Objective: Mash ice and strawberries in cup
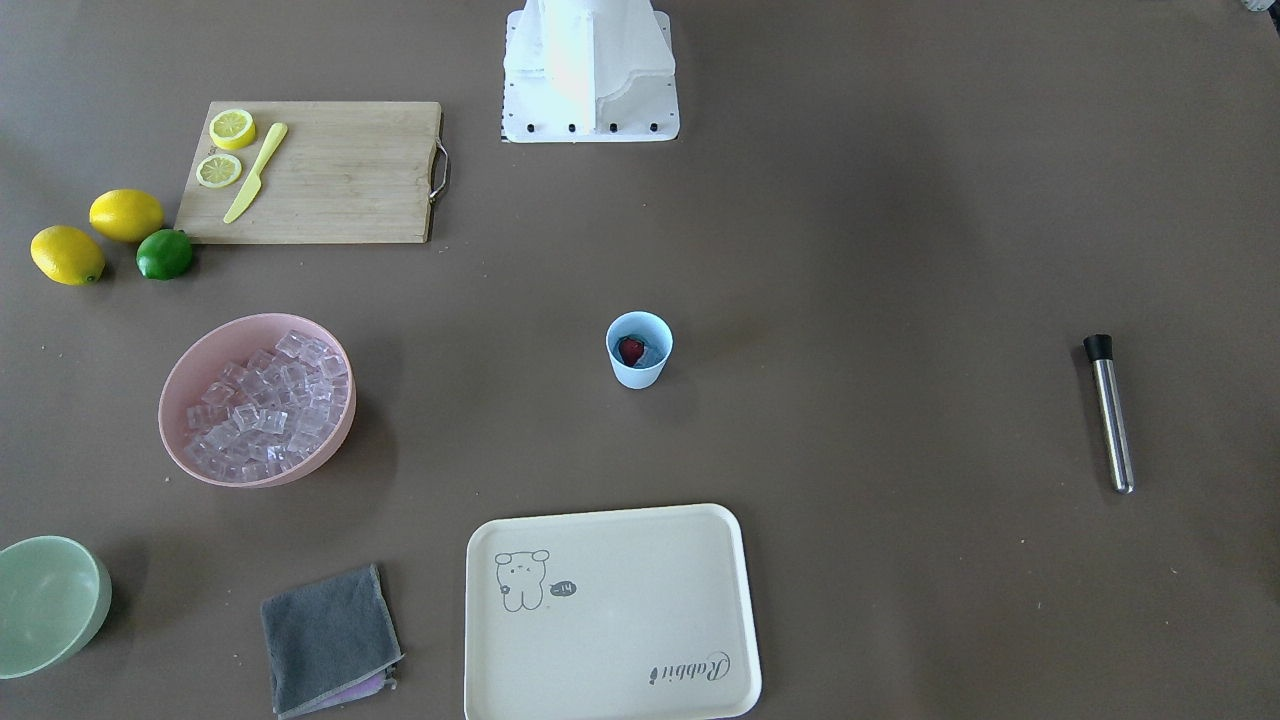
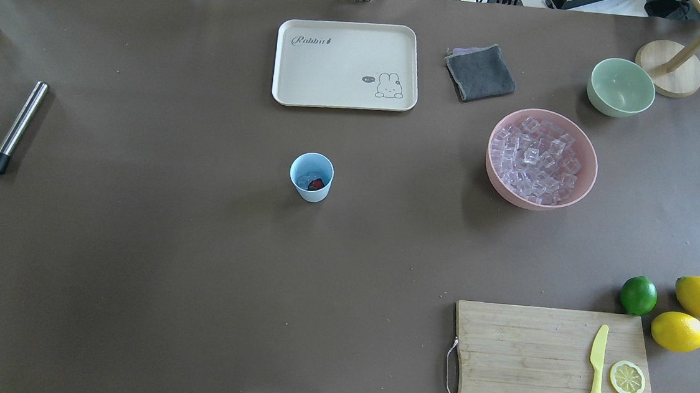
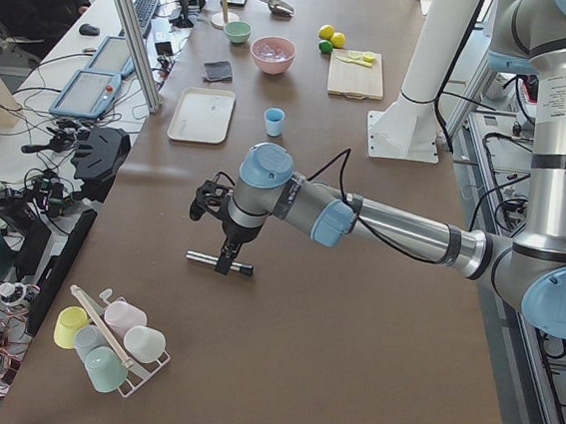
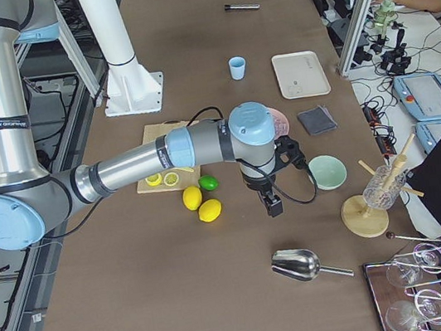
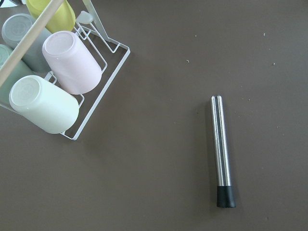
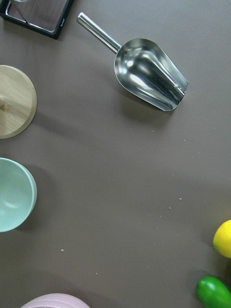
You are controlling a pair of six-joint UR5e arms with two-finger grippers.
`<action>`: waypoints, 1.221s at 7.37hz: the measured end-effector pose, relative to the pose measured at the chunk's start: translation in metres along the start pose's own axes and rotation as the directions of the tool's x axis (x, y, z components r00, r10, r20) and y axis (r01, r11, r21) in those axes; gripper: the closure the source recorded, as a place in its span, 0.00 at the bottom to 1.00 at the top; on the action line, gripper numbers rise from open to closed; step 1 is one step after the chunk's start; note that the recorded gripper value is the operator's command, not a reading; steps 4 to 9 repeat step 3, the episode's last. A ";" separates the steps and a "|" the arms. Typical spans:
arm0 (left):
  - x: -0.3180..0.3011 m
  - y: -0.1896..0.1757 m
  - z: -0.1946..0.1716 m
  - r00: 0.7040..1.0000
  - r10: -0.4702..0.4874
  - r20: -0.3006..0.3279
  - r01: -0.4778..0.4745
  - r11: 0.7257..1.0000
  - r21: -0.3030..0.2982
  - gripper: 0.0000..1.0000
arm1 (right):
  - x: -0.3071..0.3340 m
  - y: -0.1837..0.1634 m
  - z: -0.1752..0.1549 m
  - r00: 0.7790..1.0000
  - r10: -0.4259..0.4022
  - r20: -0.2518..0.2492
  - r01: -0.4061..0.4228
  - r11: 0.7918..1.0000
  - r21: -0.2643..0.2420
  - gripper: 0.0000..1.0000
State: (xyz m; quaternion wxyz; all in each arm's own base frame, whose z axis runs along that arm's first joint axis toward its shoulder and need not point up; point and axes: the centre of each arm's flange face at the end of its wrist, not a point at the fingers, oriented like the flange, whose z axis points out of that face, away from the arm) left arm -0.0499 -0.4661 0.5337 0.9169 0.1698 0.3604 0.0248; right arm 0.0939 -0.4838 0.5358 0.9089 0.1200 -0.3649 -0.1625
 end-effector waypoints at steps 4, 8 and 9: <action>0.009 -0.037 0.006 1.000 0.028 -0.005 -0.028 1.000 0.013 0.02 | -0.006 -0.029 0.002 1.000 -0.012 0.010 0.013 1.000 -0.011 0.01; 0.009 -0.037 0.006 1.000 0.028 -0.005 -0.028 1.000 0.013 0.02 | -0.006 -0.029 0.002 1.000 -0.012 0.010 0.013 1.000 -0.011 0.01; 0.009 -0.037 0.006 1.000 0.028 -0.005 -0.028 1.000 0.013 0.02 | -0.006 -0.029 0.002 1.000 -0.012 0.010 0.013 1.000 -0.011 0.01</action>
